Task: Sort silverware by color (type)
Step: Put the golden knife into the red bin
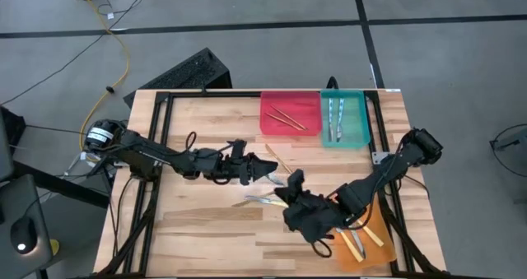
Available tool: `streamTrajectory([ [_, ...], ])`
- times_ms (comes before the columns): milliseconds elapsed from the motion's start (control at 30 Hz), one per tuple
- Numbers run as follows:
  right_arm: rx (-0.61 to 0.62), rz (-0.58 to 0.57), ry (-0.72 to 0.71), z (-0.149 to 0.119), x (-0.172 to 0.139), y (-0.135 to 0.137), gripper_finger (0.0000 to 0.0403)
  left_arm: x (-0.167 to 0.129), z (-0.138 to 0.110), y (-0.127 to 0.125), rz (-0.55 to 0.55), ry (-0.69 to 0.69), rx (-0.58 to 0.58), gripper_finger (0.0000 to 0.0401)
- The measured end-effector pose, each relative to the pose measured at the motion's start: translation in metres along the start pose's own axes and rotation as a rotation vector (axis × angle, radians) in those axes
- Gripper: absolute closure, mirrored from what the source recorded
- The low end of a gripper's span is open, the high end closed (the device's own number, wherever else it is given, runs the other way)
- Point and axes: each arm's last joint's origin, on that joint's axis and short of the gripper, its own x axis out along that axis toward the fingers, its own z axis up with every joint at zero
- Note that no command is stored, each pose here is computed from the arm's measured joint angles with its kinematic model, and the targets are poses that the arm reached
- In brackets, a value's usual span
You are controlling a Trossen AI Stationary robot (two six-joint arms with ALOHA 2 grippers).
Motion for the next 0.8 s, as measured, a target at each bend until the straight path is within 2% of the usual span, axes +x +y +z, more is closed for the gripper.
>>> streamTrajectory([
  [133,0.084,0.037,0.134,-0.018,-0.005,0.008,0.0383,0.004,0.014,0.008,-0.051,0.061,0.04,0.0228],
  [233,0.139,0.038,0.254,-0.033,-0.007,0.009,0.0383,0.006,0.026,0.008,-0.135,0.085,0.082,0.0228],
  [400,0.161,0.021,0.344,-0.054,-0.004,0.011,0.0383,-0.004,0.054,-0.004,-0.274,0.039,0.13,0.0228],
  [533,0.264,0.05,0.289,-0.075,0.005,0.004,0.0383,-0.031,0.076,-0.02,-0.306,-0.039,0.228,0.0228],
  [633,0.343,0.034,0.231,-0.095,0.014,-0.009,0.0383,-0.055,0.087,-0.03,-0.291,-0.106,0.304,0.0228],
  [800,0.556,-0.023,0.153,-0.134,0.023,-0.052,0.0383,-0.094,0.097,-0.039,-0.218,-0.166,0.395,0.0228],
])
